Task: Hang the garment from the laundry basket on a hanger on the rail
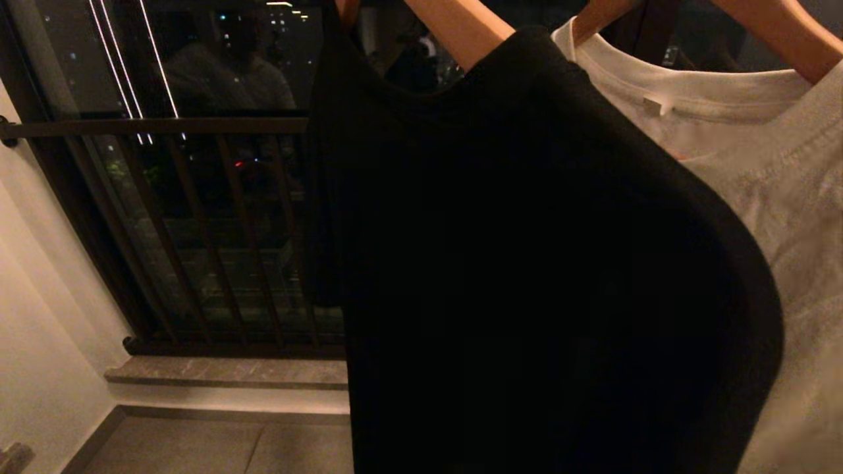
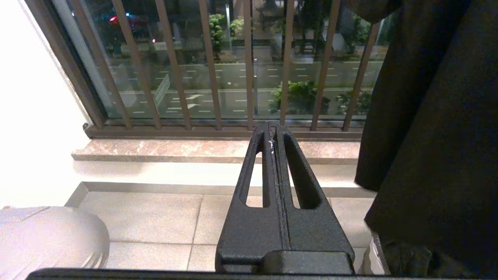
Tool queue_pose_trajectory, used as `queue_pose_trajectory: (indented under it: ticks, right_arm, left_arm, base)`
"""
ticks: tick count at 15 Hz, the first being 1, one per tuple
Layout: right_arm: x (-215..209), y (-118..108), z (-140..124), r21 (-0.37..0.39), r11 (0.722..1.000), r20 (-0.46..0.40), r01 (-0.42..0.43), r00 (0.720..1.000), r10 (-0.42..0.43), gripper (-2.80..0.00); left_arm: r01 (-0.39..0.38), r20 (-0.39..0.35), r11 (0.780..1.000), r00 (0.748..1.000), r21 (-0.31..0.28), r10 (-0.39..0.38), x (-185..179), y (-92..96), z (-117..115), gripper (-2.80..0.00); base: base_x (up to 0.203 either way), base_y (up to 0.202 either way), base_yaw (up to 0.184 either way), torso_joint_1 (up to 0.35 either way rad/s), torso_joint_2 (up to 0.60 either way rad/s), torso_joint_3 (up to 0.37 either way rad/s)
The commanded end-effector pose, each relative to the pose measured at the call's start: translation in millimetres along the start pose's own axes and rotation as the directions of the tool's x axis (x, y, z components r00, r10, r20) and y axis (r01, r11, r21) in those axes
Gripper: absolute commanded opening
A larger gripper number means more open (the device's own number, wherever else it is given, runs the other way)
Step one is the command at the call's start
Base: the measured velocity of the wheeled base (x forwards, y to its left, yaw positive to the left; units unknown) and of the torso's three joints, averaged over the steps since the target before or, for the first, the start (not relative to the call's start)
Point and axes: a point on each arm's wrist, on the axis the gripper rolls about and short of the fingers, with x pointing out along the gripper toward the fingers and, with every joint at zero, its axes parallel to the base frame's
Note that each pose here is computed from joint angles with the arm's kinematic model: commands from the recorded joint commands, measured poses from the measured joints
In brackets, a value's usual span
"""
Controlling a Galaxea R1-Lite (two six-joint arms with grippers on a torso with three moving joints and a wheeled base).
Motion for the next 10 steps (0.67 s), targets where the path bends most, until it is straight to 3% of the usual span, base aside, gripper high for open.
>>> queue_pose_trajectory:
  ticks: [1, 5, 10]
  right_arm:
    - [-1.3, 35.6, -5.8, -0.052, 0.999, -0.011, -0.008, 1.0, 0.007, -2.8]
    - [-7.1, 79.3, -34.1, -0.055, 0.997, 0.0, 0.06, 0.998, -0.06, -2.8]
    - [-8.1, 91.4, -58.5, 0.158, 0.985, 0.008, 0.073, 0.997, -0.075, -2.8]
  left_arm:
    - [0.0, -0.002, 1.0, 1.0, 0.0, 0.0, 0.2, 0.0, -0.4, -2.8]
    - [0.0, -0.002, 1.0, 1.0, 0.0, 0.0, 0.2, 0.0, -0.4, -2.8]
    - [0.0, -0.002, 1.0, 1.0, 0.0, 0.0, 0.2, 0.0, -0.4, -2.8]
  base:
    - [0.0, 0.0, 0.0, 0.0, 0.0, 0.0]
    - [0.0, 0.0, 0.0, 0.0, 0.0, 0.0]
    - [0.0, 0.0, 0.0, 0.0, 0.0, 0.0]
